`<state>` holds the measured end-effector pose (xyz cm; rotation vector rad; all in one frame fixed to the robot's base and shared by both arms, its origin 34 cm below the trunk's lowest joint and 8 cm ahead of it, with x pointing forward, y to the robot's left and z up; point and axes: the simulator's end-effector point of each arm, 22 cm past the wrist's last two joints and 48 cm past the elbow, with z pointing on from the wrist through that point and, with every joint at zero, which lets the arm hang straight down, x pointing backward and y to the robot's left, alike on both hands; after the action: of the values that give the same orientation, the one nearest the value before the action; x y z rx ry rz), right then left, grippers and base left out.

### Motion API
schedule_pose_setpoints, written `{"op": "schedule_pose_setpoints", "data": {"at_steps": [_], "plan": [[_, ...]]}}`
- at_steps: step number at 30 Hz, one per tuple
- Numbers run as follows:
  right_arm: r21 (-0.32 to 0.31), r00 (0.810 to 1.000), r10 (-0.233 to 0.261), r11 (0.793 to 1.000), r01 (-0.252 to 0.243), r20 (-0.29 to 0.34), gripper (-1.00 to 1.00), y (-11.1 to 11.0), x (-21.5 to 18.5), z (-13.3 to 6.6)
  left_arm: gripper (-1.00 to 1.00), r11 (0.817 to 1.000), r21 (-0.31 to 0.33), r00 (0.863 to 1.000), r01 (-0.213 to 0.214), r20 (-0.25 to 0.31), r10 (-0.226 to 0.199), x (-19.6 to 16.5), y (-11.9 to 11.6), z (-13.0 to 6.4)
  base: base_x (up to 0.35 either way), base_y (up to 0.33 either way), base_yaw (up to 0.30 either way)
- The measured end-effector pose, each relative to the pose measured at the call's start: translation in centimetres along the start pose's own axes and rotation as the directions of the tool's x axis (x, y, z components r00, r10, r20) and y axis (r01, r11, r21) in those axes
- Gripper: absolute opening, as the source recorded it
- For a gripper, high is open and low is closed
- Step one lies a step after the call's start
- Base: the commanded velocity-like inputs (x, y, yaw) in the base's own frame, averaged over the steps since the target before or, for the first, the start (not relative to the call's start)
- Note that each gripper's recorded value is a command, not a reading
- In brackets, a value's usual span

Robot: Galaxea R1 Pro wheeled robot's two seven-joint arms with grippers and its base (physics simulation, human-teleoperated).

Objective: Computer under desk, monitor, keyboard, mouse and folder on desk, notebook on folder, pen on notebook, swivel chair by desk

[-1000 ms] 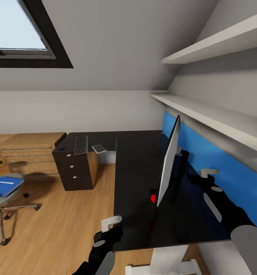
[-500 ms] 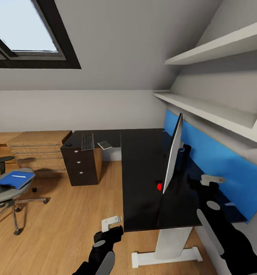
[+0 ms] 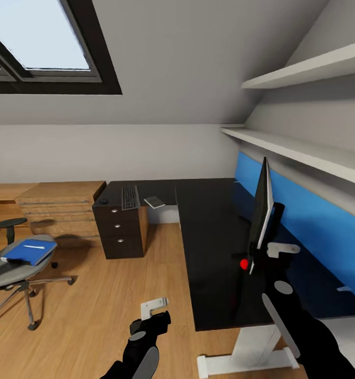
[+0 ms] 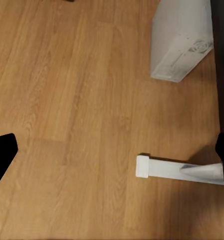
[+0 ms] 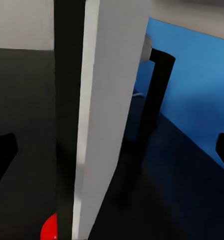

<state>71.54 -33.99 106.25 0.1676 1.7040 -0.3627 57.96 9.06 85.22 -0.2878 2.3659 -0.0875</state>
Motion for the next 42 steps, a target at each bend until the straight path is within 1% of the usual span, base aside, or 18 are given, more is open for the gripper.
{"op": "schedule_pose_setpoints", "data": {"at_steps": [15, 36, 42], "plan": [[-0.001, 1.0, -0.001, 1.0, 0.001, -0.002, 1.0, 0.1, 0.1, 0.0, 1.0, 1.0, 0.001, 1.0, 0.001, -0.001, -0.001, 0.0, -0.1, 0.0, 0.011, 0.057, 0.0], [0.001, 1.0, -0.004, 1.0, 0.004, -0.003, 1.0, 0.0, 0.2, 0.0, 1.0, 1.0, -0.009, 1.0, -0.014, -0.024, 0.014, 1.2, 0.2, 0.4, 0.087, -0.088, 0.0], [0.001, 1.0, -0.004, 1.0, 0.004, -0.004, 1.0, 0.0, 0.2, 0.0, 1.0, 1.0, -0.008, 1.0, -0.015, -0.024, 0.015, 1.3, 0.1, 0.4, 0.006, -0.248, 0.0]]}}
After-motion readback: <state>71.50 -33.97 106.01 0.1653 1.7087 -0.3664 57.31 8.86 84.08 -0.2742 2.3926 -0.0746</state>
